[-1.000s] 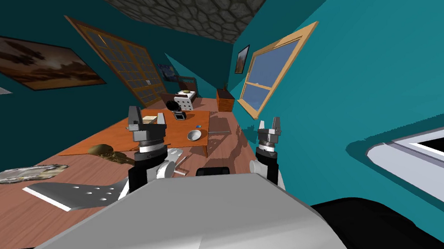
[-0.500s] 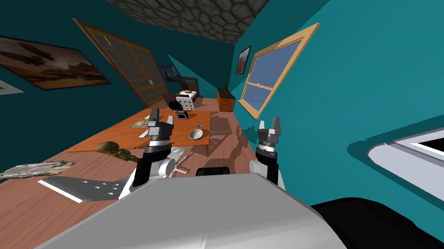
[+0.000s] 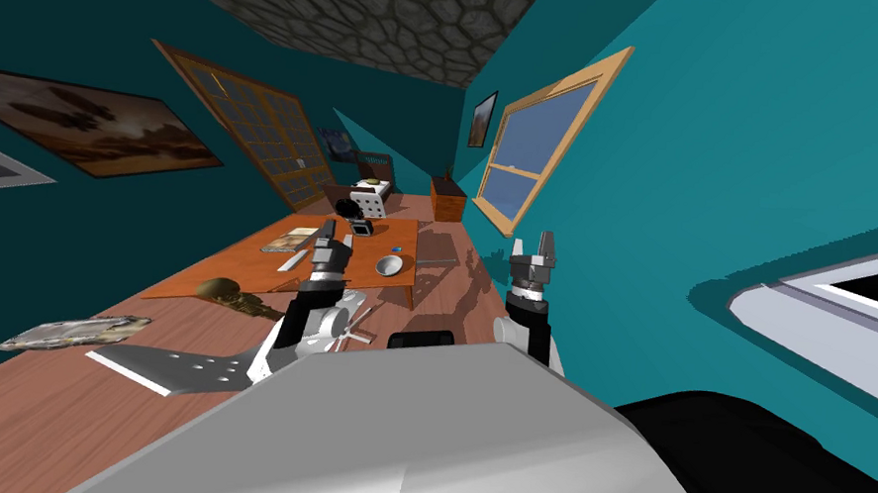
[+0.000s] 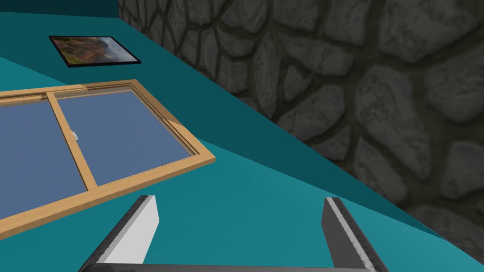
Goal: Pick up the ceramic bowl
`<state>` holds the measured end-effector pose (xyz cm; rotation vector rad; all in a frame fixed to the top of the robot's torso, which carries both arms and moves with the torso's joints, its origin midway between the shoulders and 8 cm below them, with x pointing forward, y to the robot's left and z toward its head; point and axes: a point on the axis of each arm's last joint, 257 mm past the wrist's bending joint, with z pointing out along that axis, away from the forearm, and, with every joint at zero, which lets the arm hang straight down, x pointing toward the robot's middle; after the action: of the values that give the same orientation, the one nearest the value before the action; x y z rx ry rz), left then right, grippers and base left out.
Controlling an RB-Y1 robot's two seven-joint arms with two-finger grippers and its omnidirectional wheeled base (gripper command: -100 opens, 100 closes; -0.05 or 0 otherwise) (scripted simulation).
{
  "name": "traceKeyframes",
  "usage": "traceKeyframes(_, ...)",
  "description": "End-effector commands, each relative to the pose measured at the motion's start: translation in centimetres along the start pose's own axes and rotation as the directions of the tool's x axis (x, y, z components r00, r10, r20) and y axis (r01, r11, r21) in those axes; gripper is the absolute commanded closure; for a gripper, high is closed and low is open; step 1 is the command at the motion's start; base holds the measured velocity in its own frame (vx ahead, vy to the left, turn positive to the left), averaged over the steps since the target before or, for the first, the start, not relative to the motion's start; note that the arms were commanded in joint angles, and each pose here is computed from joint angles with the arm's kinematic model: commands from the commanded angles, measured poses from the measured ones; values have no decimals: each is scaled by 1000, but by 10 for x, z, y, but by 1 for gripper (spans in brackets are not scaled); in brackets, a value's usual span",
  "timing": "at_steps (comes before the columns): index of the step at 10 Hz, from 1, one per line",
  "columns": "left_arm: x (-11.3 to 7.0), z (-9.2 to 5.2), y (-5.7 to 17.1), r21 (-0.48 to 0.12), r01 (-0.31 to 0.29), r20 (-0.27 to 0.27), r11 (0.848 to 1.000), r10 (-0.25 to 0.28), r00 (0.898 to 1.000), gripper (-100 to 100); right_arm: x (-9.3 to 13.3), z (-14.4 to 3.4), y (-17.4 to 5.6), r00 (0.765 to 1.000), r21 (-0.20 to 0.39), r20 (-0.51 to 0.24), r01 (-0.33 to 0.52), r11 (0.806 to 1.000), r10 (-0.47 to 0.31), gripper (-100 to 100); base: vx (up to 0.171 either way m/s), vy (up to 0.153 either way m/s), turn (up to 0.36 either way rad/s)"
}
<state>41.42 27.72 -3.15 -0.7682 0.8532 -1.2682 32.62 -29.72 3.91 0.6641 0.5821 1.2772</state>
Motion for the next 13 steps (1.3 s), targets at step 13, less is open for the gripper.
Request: traceKeyframes(13,-7,20,153,-406,-110,-87,907,81,993,-100,0,0,0,1000,0,0,0,1000,0,0,7,-3,3)
